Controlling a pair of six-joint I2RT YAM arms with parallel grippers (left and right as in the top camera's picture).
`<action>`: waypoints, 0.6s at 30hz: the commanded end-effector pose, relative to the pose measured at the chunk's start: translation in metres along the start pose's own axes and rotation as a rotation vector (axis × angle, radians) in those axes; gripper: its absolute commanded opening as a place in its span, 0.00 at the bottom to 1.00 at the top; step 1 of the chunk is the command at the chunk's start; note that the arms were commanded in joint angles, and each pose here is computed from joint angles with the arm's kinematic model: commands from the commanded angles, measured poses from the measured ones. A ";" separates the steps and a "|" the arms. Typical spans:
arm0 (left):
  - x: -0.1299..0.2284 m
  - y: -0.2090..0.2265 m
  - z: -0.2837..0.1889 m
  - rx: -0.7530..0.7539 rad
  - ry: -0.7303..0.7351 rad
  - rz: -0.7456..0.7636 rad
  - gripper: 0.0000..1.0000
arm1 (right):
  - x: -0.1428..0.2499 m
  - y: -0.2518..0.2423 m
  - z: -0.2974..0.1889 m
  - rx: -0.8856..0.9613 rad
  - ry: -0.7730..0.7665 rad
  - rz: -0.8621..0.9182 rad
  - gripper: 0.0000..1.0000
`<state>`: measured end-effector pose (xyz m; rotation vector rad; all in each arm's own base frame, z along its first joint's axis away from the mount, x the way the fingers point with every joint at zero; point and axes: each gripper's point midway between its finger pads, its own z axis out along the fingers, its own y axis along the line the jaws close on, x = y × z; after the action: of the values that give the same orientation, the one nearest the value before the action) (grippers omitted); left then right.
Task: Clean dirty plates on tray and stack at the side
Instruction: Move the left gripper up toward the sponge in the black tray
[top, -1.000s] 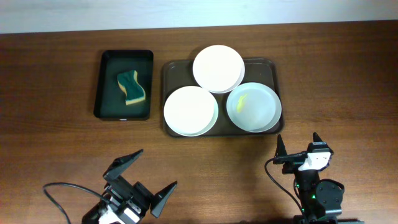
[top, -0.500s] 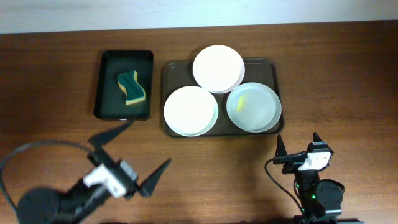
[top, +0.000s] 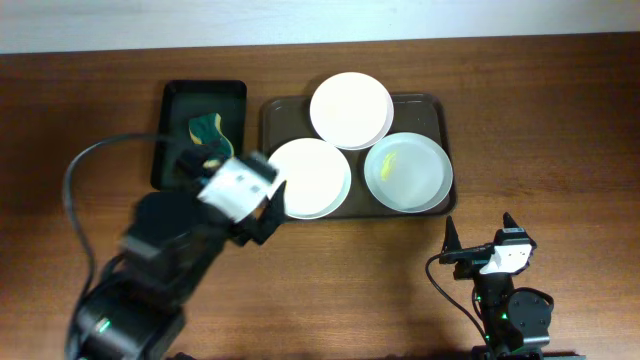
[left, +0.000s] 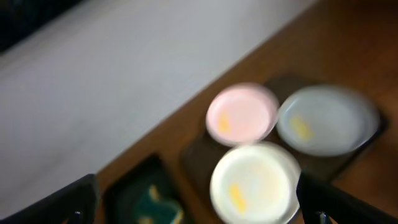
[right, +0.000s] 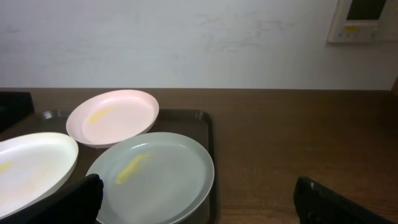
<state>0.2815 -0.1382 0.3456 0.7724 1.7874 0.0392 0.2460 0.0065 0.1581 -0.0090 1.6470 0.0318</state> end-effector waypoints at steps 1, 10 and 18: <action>0.007 -0.020 0.018 -0.013 0.095 0.075 0.99 | 0.003 -0.001 0.000 0.006 0.006 0.003 0.99; 0.003 0.027 0.057 -0.358 0.284 -0.090 0.99 | 0.003 -0.001 0.000 0.006 0.006 0.003 0.98; 0.032 0.018 0.113 -0.216 0.685 -0.210 0.99 | 0.003 -0.001 0.000 0.006 0.006 0.003 0.99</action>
<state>0.3637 -0.1431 0.2987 0.5762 2.3207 0.5385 0.2460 0.0060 0.1581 -0.0067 1.6470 0.0293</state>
